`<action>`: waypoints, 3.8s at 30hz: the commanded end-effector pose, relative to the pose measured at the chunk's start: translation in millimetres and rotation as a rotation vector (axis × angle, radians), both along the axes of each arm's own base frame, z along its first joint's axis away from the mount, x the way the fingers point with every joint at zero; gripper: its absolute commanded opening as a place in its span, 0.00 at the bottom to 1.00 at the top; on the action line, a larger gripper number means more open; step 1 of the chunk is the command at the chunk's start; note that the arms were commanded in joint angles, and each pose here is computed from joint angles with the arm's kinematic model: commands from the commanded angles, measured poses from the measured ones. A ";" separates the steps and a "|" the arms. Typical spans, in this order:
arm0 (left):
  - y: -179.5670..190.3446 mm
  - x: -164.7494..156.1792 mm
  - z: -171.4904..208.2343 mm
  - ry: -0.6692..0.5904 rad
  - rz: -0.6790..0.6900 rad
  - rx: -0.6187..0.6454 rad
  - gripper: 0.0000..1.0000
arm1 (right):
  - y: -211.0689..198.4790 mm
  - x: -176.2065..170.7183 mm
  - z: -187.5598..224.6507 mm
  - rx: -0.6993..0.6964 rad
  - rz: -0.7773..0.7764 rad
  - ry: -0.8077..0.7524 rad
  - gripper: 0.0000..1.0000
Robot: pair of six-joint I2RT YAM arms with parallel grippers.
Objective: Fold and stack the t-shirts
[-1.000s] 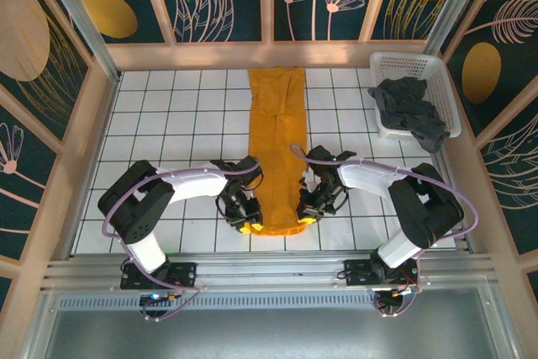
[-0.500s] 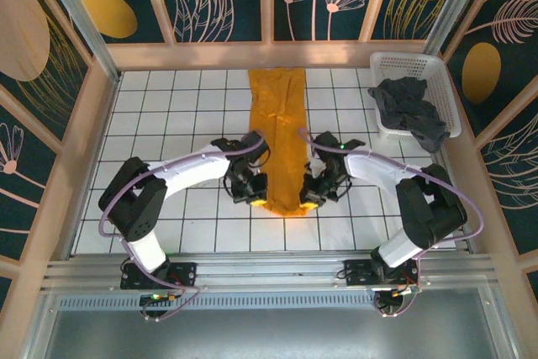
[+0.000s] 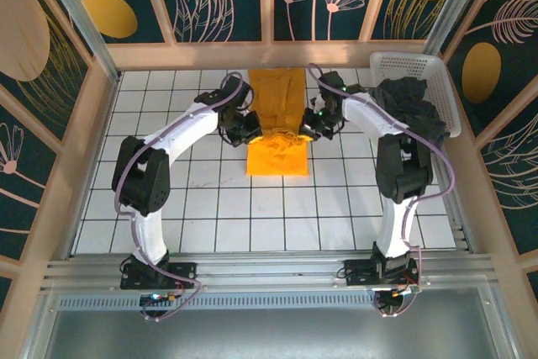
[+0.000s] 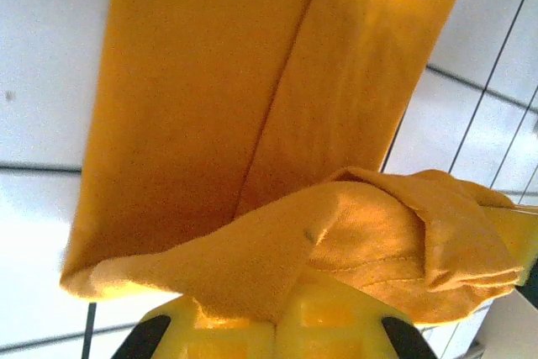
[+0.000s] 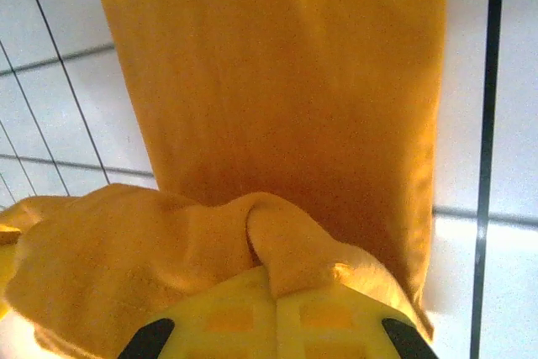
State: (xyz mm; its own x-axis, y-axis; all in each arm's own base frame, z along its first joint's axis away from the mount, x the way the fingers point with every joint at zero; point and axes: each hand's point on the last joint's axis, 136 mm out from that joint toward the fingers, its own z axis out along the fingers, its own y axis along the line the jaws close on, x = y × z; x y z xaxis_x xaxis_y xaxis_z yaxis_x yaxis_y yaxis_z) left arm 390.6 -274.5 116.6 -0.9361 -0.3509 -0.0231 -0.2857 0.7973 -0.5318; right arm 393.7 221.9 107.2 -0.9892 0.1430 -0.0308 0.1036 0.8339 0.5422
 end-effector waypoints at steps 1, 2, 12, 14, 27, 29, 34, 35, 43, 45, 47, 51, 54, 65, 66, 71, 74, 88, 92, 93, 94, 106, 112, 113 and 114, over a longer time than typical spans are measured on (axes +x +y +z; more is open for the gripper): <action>-1.7 35.0 -1.9 -0.023 0.030 -0.052 0.00 | -7.3 26.6 -2.1 -0.032 -0.049 -0.001 0.00; -1.5 44.8 -4.3 -0.030 0.035 -0.061 0.00 | -7.5 36.0 -3.9 -0.037 -0.054 -0.009 0.00; 24.5 93.4 -33.1 -0.034 0.051 0.062 0.61 | -21.0 88.4 -15.8 -0.047 -0.072 -0.076 0.90; 31.3 81.8 -24.2 -0.051 0.074 0.057 0.66 | -29.9 88.1 -7.1 -0.060 -0.093 -0.097 0.91; 23.3 -33.9 -61.0 0.144 0.191 -0.191 0.58 | -28.1 -44.3 -40.5 -0.044 -0.128 0.034 0.67; 16.0 -30.6 -65.4 0.153 0.191 -0.197 0.58 | -23.1 -47.8 -47.1 -0.036 -0.133 0.055 0.67; 10.9 -27.2 -84.9 0.194 0.194 -0.182 0.55 | -16.1 -45.9 -64.4 -0.026 -0.153 0.122 0.62; 9.7 -27.8 -88.8 0.203 0.193 -0.182 0.53 | -15.2 -46.6 -68.6 -0.025 -0.156 0.138 0.61; 3.5 -16.0 -90.4 0.194 0.183 -0.182 0.20 | -5.4 -41.1 -83.8 0.018 -0.189 0.201 0.39; 1.8 -10.8 -84.5 0.179 0.186 -0.188 0.06 | -5.4 -32.7 -77.6 0.024 -0.213 0.178 0.15; 1.7 -5.3 -74.8 0.159 0.184 -0.184 0.00 | -8.6 -18.9 -65.2 0.027 -0.242 0.142 0.00; -0.6 19.1 -31.4 0.061 0.193 -0.214 0.00 | -19.9 13.7 -23.7 0.056 -0.308 0.055 0.00; -1.7 45.6 16.9 -0.042 0.212 -0.277 0.00 | -29.3 38.5 12.2 0.084 -0.337 -0.015 0.00; 5.4 -7.3 14.2 0.064 0.122 -0.296 0.00 | -5.4 -10.4 20.0 0.135 -0.165 0.062 0.00; 7.0 -24.6 2.1 0.103 0.092 -0.283 0.00 | -4.0 -27.3 12.7 0.123 -0.137 0.090 0.00; 23.0 -102.8 -49.9 0.263 -0.055 -0.157 0.00 | 3.4 -112.6 -17.1 0.050 0.039 0.193 0.00; 33.9 -135.5 -61.6 0.308 -0.097 -0.107 0.00 | 7.3 -154.4 -20.1 0.034 0.128 0.229 0.00; 33.5 -99.1 42.6 0.056 -0.058 -0.144 0.00 | 7.1 -136.0 59.2 0.040 0.033 0.125 0.00; 33.0 -49.4 76.4 -0.015 0.020 -0.211 0.00 | -1.0 -87.4 83.8 0.043 -0.031 0.042 0.00; 30.9 -34.3 86.1 -0.040 0.035 -0.231 0.00 | -2.2 -74.6 88.1 0.052 -0.049 0.037 0.00; 27.8 -22.4 91.7 -0.054 0.041 -0.244 0.00 | -2.0 -63.1 90.9 0.058 -0.062 0.032 0.00; 15.5 164.4 29.6 -0.095 0.205 -0.268 0.21 | -14.8 120.0 30.2 0.118 -0.285 -0.039 0.20; 26.7 199.7 35.8 -0.194 0.257 -0.273 0.62 | -37.5 171.8 39.8 0.077 -0.317 -0.148 0.63; 29.1 191.2 37.9 -0.189 0.253 -0.255 0.62 | -40.2 169.4 45.8 0.060 -0.306 -0.168 0.65; 32.8 181.5 38.1 -0.181 0.256 -0.238 0.62 | -42.1 165.2 48.5 0.040 -0.294 -0.185 0.67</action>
State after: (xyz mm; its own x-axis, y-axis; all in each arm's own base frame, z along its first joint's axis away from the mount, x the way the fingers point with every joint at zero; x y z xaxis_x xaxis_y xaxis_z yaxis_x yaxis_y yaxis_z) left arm 579.2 -243.3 104.6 -0.8112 -0.5847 0.0049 -0.4068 0.5583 -0.7231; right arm 559.9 185.3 108.5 -0.8906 0.4471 -0.0831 0.3077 0.7270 0.6138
